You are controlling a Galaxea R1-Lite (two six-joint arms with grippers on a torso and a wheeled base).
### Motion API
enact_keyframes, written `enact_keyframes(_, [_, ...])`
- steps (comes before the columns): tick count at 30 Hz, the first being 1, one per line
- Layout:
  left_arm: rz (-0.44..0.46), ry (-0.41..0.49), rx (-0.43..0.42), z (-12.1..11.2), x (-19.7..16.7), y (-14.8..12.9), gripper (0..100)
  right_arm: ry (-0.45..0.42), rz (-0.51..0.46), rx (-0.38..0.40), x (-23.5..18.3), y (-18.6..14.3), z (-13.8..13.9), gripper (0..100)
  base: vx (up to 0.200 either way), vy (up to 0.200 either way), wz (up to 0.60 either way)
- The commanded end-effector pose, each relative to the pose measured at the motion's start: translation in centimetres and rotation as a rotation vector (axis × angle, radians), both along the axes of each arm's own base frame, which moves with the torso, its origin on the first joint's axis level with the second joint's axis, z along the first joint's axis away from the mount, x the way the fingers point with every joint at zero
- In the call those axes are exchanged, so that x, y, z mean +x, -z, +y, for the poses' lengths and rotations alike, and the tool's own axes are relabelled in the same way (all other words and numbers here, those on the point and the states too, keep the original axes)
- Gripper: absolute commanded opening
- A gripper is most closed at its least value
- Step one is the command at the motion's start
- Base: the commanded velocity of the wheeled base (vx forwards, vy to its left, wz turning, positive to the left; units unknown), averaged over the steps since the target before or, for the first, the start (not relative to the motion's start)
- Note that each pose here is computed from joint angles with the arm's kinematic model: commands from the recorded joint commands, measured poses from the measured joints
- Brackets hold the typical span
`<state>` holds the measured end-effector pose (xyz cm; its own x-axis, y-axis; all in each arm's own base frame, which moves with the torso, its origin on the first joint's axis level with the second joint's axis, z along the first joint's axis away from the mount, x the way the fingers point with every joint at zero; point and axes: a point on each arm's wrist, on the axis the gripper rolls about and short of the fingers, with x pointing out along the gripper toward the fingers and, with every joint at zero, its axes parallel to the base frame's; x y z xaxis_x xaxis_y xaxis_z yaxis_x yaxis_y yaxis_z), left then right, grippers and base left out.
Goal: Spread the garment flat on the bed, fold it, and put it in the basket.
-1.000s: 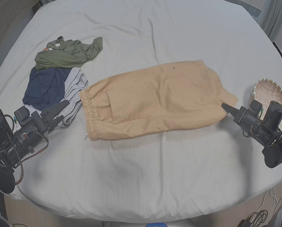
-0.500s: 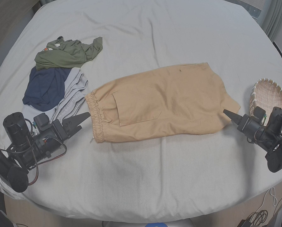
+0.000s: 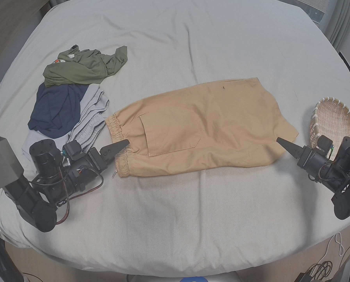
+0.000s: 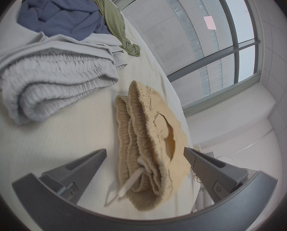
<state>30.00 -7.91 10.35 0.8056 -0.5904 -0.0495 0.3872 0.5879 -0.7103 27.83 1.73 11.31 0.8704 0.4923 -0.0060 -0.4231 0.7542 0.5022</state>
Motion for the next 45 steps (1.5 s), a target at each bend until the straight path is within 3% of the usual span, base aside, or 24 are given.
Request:
enact_keyframes(1, [0.015, 0.011, 0.004, -1.4, 1.6, 1.3, 100, -0.004, -0.024, 0.001, -0.5, -0.7, 0.1, 100, 0.0, 0.0, 0.0])
enact_keyframes(5, [-0.015, 0.036, -0.015, -2.4, 2.0, 0.6, 100, -0.01, -0.044, 0.001, -1.1, -1.3, 0.2, 100, 0.0, 0.0, 0.0])
enact_keyframes(6, [-0.014, 0.041, -0.014, -2.7, 2.1, 0.6, 0, -0.01, -0.047, 0.001, -1.2, -1.4, 0.2, 100, 0.0, 0.0, 0.0])
enact_keyframes(15, [-0.022, 0.003, -0.02, -1.8, 0.4, -0.6, 0, -0.015, -0.032, 0.002, -2.0, -1.1, 0.2, 100, 0.0, 0.0, 0.0])
enact_keyframes(21, [-0.062, -0.08, -0.066, 2.3, -5.2, -6.6, 0, -0.028, -0.001, 0.0, -2.6, -0.5, 0.5, 100, 0.0, 0.0, 0.0])
enact_keyframes(23, [-0.031, -0.134, -0.054, 4.0, -7.1, -7.8, 0, -0.031, 0.014, 0.001, -2.7, -0.2, 0.6, 100, 0.0, 0.0, 0.0])
enact_keyframes(27, [0.11, -0.217, 0.002, 7.4, -10.2, -7.9, 0, -0.05, 0.032, 0.0, -3.1, 0.1, 1.0, 100, 0.0, 0.0, 0.0])
enact_keyframes(33, [0.111, -0.245, 0.029, 11.0, -11.8, -7.8, 0, -0.064, 0.017, 0.001, -3.0, -0.2, 1.5, 100, 0.0, 0.0, 0.0])
enact_keyframes(37, [0.105, -0.233, 0.04, 11.1, -11.9, -7.8, 0, -0.065, 0.023, 0.0, -3.1, -0.1, 1.5, 100, 0.0, 0.0, 0.0])
enact_keyframes(39, [0.099, -0.184, 0.046, 10.3, -11.7, -7.8, 0, -0.065, 0.028, 0.0, -3.2, 0.0, 1.5, 100, 0.0, 0.0, 0.0])
enact_keyframes(45, [0.101, 0.079, 0.063, 5.2, -9.7, -7.8, 0, -0.068, 0.029, 0.001, -3.2, 0.0, 1.6, 100, 0.0, 0.0, 0.0])
